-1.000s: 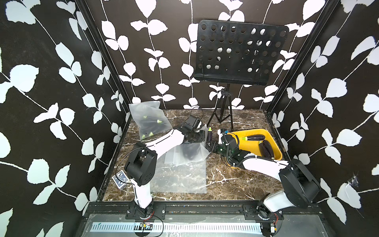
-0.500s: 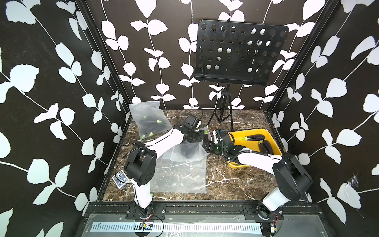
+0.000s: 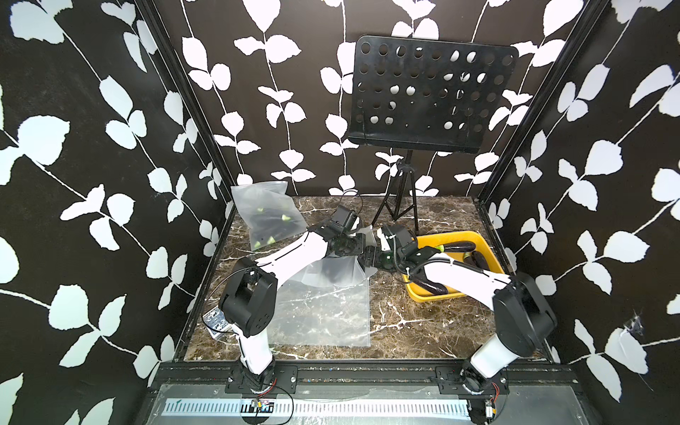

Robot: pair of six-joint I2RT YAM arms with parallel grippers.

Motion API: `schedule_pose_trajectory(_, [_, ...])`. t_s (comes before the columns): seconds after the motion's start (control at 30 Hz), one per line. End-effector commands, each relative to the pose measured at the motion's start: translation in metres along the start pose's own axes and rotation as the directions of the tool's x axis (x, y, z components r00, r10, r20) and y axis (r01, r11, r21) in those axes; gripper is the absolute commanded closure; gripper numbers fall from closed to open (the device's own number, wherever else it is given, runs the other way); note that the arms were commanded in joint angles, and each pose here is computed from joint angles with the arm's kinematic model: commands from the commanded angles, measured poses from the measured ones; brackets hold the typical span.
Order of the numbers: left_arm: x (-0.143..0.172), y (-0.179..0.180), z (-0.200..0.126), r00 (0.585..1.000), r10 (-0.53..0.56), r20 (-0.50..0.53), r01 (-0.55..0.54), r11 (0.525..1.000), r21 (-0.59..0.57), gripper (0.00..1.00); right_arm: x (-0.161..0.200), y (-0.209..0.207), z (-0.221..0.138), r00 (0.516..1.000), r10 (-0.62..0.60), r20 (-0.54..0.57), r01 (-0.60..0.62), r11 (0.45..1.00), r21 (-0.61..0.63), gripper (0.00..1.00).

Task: Place the eggplant in a zip-top bag and seal the zipper
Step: Place the eggplant in the zipper food storage bag, then pick up the eggplant from the basket.

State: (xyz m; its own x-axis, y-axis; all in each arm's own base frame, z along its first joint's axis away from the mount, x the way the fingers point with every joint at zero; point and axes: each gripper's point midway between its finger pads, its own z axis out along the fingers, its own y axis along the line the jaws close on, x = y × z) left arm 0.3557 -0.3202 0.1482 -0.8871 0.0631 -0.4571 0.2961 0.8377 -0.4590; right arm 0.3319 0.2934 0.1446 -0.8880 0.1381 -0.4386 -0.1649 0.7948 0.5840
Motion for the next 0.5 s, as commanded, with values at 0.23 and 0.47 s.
schedule_pose_trajectory(0.23, [-0.002, -0.001, -0.006, 0.999, 0.028, 0.018, -0.029, 1.0, 0.004, 1.0, -0.01, -0.091, -0.091, 0.991, -0.111, -0.075, 0.126, 0.965, 0.229, 0.25])
schedule_pose_trajectory(0.47, [-0.003, 0.003, -0.005, 0.999, 0.029, 0.029, -0.029, 1.0, 0.005, 1.0, 0.027, -0.175, -0.15, 0.864, -0.138, -0.485, 0.423, 0.722, 0.548, 0.23])
